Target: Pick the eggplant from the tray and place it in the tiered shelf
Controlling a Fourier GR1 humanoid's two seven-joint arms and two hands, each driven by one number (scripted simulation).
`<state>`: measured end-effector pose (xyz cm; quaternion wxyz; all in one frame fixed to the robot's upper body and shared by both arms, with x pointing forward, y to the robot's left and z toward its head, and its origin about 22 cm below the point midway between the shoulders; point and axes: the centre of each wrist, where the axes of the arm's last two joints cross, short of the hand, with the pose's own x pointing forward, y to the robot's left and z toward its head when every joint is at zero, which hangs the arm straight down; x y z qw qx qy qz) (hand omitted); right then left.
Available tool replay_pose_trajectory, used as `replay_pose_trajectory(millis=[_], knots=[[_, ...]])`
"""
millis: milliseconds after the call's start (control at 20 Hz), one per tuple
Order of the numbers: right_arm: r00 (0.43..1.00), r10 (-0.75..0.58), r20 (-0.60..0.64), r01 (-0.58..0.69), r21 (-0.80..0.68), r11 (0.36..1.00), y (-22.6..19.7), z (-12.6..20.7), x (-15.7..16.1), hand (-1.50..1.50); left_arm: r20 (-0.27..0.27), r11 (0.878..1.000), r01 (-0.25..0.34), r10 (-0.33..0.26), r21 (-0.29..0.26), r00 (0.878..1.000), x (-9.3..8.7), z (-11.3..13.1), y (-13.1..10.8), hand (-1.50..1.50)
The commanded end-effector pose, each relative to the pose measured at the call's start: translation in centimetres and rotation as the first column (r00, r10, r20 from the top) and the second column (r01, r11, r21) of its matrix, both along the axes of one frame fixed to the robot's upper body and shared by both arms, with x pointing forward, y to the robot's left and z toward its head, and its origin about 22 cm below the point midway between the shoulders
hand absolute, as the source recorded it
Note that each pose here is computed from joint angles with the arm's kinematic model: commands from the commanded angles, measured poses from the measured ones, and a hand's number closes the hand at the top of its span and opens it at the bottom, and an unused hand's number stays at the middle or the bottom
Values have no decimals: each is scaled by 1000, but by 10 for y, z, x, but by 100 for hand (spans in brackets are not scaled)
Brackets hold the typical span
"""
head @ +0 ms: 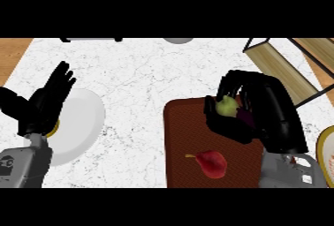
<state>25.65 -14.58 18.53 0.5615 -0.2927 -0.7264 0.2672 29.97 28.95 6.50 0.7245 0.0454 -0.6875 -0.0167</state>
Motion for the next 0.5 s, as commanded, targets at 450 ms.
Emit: replay_pose_trajectory(millis=[450], knots=[[952, -299, 70, 300, -14, 954, -92, 78, 33, 150, 27, 1000, 9, -9, -3, 1000, 4, 16, -20, 0]])
